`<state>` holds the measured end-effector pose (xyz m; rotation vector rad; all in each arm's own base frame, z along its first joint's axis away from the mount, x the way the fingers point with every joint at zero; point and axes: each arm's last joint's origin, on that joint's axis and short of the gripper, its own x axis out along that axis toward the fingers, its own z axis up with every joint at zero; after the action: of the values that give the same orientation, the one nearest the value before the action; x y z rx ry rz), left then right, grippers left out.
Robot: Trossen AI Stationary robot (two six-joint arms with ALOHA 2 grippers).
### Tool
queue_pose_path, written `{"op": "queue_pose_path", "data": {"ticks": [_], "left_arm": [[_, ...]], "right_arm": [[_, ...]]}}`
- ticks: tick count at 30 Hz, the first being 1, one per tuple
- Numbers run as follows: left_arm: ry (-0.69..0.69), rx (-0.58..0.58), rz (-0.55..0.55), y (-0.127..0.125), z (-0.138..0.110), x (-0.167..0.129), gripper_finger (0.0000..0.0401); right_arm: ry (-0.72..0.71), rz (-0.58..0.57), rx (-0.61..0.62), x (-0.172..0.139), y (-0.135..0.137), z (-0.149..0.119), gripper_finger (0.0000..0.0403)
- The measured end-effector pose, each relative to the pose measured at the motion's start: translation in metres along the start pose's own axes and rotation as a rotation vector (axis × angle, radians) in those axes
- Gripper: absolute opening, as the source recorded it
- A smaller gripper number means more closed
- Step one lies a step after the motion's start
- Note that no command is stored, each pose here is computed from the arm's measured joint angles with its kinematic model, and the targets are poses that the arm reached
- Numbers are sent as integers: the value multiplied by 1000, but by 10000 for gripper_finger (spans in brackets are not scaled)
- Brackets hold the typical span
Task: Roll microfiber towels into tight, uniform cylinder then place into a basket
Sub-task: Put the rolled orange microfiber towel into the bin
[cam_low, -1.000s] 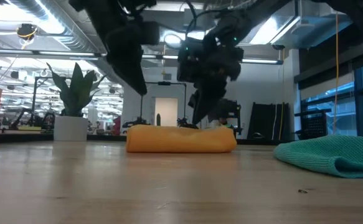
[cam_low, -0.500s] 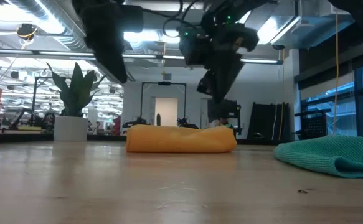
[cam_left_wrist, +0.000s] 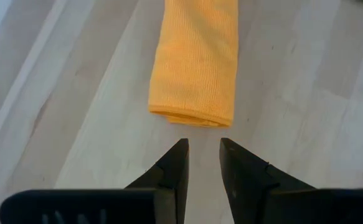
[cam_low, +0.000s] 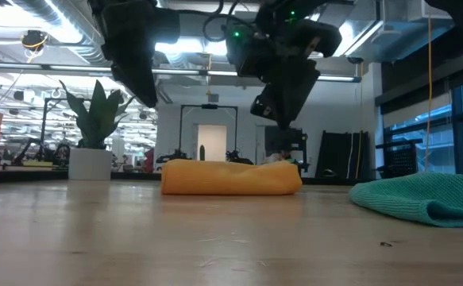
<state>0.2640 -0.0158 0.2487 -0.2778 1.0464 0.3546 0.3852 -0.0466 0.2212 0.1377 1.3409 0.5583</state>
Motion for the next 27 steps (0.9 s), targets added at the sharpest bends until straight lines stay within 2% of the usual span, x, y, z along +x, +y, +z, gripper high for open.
{"op": "queue_pose_path", "data": {"ticks": [15,23,25,27], "left_arm": [[-5,28,15,3,1,1,81],[-18,13,42,8,4,2,110],[-17,56,43,8,4,2,113],[-15,161,43,7,4,2,113]], "right_arm": [[2,1,22,1,2,1,117],[1,1,19,1,2,1,117],[2,1,17,1,2,1,117],[5,2,17,1,2,1,117]]}}
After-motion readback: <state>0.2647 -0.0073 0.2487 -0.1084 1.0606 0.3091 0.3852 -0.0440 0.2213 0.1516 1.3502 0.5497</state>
